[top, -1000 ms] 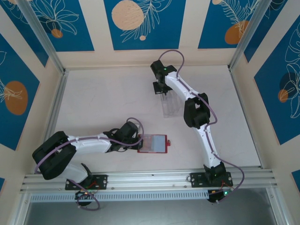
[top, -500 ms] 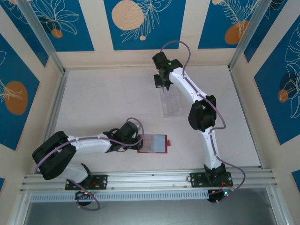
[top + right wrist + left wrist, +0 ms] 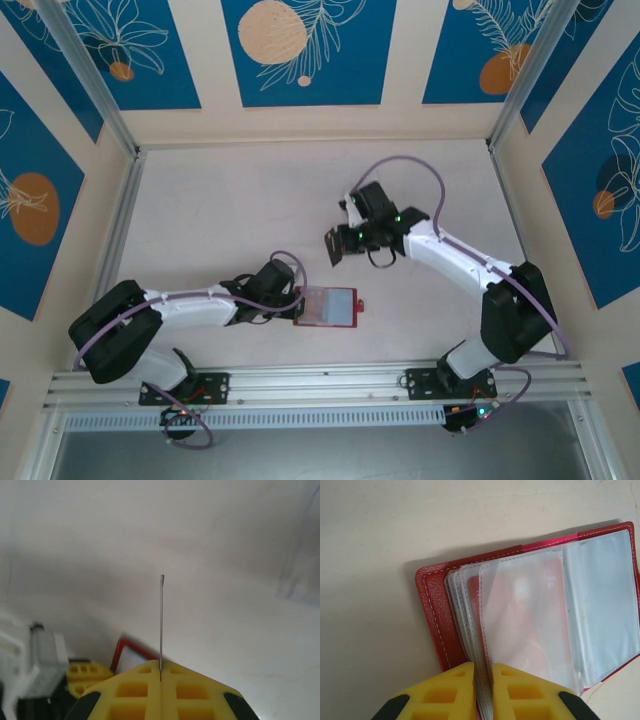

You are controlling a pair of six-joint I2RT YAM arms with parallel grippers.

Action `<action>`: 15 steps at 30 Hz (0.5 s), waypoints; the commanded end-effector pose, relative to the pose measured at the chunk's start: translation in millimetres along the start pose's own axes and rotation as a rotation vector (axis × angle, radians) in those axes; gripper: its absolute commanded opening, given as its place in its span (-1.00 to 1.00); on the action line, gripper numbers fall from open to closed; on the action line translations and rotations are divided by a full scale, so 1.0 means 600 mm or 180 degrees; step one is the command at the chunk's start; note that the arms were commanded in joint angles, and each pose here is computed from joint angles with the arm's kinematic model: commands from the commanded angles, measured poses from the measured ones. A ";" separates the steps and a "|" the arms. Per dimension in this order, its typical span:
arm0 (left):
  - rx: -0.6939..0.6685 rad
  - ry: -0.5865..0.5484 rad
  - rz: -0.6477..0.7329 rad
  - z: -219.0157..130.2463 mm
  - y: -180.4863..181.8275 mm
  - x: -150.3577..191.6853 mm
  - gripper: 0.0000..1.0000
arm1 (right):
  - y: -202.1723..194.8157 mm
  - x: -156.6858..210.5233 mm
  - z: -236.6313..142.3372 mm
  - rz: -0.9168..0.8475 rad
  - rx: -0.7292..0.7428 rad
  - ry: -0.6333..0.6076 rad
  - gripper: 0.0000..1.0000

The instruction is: Put the credit cards into the card holder

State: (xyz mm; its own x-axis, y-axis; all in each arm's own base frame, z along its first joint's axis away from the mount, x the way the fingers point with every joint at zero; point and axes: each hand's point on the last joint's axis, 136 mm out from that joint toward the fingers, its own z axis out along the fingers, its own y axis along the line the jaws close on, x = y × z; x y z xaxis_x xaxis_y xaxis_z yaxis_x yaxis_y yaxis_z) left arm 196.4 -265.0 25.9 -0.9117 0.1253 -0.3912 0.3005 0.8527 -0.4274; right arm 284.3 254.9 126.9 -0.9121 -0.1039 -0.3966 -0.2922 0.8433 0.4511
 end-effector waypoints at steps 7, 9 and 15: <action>-0.0357 0.0424 0.0050 0.011 0.049 0.065 -0.78 | -0.002 0.076 0.030 0.0557 -0.0530 -0.0487 -1.00; -0.0366 0.0426 0.0063 0.012 0.049 0.063 -0.78 | -0.011 0.085 0.031 0.0615 -0.0524 -0.0528 -1.00; -0.0367 0.0446 0.0040 0.015 0.048 0.064 -0.82 | -0.030 0.111 0.045 0.0825 -0.0525 -0.0516 -1.00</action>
State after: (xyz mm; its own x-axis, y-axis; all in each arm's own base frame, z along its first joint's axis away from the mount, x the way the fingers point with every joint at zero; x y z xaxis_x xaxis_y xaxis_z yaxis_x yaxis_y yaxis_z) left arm 198.1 -267.3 26.1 -0.9117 0.1260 -0.3911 0.3011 0.8526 -0.4270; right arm 232.1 244.0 65.8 -0.9247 0.1331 -0.3566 -0.1338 0.7635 0.6319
